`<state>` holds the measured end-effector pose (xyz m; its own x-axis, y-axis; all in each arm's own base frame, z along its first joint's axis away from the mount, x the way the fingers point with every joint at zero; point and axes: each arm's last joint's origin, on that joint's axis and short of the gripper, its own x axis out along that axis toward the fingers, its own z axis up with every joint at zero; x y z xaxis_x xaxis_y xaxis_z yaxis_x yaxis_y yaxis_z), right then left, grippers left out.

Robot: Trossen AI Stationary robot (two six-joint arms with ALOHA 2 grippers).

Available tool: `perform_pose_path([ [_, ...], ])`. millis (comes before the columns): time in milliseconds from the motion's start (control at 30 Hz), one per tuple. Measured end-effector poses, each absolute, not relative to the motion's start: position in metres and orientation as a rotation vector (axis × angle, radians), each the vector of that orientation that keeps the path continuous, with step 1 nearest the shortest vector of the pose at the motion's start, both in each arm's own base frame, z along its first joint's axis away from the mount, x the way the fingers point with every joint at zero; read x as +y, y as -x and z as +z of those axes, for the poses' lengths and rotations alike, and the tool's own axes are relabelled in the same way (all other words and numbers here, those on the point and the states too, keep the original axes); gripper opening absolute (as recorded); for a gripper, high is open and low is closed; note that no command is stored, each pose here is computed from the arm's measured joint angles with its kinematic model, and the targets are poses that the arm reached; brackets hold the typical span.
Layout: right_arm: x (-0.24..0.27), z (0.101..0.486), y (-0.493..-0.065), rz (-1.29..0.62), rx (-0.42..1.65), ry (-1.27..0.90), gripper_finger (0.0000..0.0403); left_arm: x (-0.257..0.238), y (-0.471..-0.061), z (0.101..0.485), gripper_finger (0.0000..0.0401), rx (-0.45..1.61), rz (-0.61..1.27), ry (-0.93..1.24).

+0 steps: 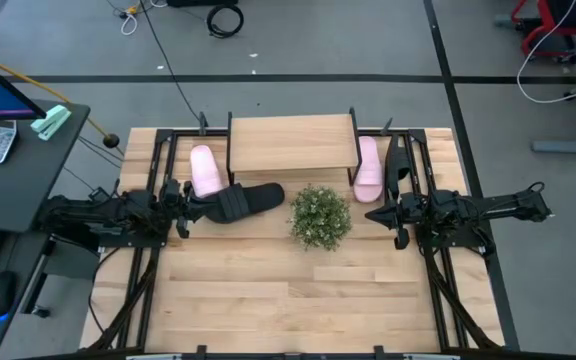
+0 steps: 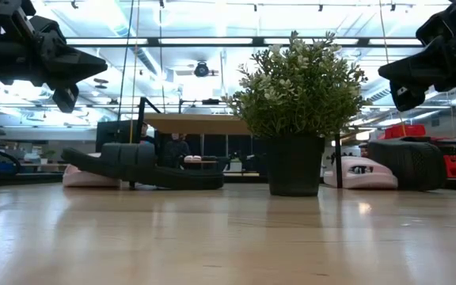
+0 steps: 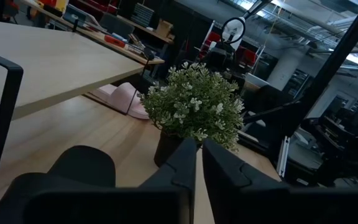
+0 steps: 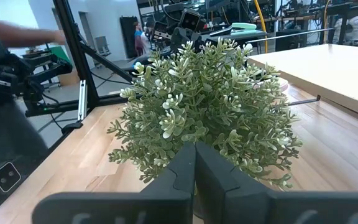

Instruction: Pick and place slides into the shelf

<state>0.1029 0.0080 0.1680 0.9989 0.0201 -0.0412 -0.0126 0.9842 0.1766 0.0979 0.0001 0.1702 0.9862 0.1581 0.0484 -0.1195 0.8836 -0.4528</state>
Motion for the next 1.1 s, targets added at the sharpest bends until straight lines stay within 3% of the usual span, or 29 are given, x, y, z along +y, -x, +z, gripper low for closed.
perform_pose_path([
  [1100,0.008,0.168,-0.1029,0.016,0.043,-0.177,0.0016,0.0001,-0.0979,0.1703,0.0039,-0.085,0.145,0.466],
])
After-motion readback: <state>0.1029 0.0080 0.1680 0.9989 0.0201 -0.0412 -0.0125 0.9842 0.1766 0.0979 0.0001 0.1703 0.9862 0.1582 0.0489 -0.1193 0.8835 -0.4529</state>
